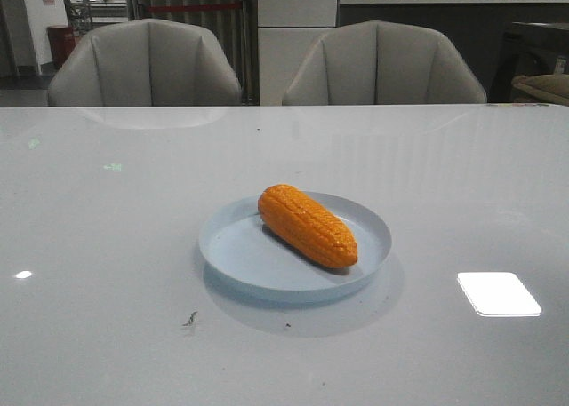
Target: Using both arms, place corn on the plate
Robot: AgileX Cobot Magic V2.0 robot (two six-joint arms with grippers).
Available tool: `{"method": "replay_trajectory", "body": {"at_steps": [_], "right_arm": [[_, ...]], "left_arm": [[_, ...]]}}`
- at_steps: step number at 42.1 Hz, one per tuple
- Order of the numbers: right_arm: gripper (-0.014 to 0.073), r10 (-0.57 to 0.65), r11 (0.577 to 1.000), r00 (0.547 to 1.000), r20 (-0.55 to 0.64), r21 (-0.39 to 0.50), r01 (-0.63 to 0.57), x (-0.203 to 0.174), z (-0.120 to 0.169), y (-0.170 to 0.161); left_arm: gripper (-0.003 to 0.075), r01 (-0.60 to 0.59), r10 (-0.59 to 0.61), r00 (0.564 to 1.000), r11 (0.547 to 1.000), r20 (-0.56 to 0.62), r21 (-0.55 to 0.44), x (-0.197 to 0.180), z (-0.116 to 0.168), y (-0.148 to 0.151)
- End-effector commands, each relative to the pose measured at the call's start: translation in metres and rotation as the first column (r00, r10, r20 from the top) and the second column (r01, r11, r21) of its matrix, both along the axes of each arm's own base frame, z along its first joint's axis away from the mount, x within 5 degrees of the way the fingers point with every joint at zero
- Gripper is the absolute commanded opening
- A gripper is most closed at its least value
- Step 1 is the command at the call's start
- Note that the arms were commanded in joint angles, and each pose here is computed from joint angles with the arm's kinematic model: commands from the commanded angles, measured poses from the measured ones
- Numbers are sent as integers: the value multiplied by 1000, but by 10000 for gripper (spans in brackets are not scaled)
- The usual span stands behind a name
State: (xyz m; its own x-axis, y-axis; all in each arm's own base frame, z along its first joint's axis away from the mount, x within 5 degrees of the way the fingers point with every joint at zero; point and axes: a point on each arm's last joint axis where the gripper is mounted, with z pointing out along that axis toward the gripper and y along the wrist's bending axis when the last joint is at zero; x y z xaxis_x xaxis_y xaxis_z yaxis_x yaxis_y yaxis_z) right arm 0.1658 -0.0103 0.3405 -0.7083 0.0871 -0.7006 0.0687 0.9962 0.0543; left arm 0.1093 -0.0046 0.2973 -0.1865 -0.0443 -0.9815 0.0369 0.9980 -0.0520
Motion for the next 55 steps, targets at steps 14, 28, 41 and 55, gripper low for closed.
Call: {"method": "replay_trajectory", "body": {"at_steps": [14,28,41,55], "right_arm": [[542,-3,1000,996,88,-10,4,1,13,-1],[542,-3,1000,996,88,-10,4,1,13,-1],[542,-3,1000,996,88,-10,4,1,13,-1],[542,0,1000,996,85,-10,1,1,11,-1]], "left_arm": [[90,-35,18,939,998,343,44,-58,-56,4],[90,-21,16,978,1000,208,22,-53,-93,3],[90,-22,16,978,1000,209,22,-53,-92,3],[90,-22,16,978,1000,209,22,-53,-92,3]]}}
